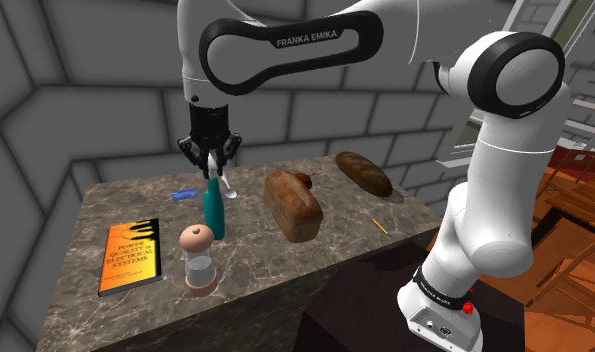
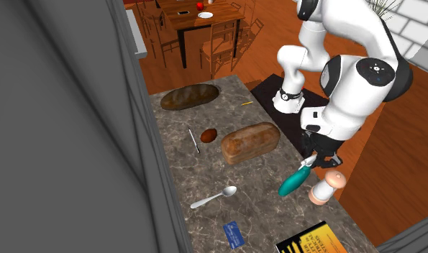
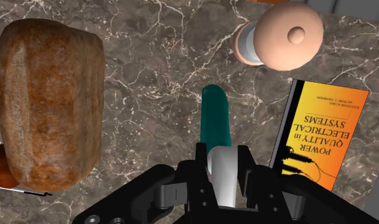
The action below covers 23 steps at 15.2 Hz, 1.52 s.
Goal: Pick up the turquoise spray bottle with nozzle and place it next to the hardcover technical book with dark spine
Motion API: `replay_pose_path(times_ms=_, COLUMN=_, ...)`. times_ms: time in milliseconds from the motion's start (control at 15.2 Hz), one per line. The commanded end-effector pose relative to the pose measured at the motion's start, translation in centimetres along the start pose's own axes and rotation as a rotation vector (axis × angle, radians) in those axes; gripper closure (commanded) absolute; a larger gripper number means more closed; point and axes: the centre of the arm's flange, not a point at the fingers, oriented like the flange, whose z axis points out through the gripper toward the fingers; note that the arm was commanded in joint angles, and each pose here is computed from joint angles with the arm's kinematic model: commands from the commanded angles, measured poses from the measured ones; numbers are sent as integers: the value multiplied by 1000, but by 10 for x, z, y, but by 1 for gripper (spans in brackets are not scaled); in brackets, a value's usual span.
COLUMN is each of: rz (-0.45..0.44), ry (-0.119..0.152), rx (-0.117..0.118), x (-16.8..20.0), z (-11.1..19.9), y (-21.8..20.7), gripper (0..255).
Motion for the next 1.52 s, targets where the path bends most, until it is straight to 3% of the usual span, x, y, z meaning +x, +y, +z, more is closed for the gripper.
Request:
replay_pose_path(times_ms=0, rz=0, ry=0, rx=0, x=-1, z=10, y=0, gripper=255)
replay_pose_path(times_ms=396, rz=0, ry=0, rx=0, x=-1, z=40, y=0, gripper=255)
replay_pose_path(times_ms=858, rz=0, ry=0, rx=0, x=-1, z=40, y=0, gripper=255)
replay_pose_path(times_ms=924, rz=0, ry=0, rx=0, x=-1, z=40, y=0, gripper=0)
replay_pose_path(times_ms=1254, rz=0, ry=0, rx=0, x=-1, z=40, y=0, gripper=0)
replay_pose_path(times_ms=1452, rz=0, ry=0, rx=0, x=-1, z=0, y=0, gripper=0)
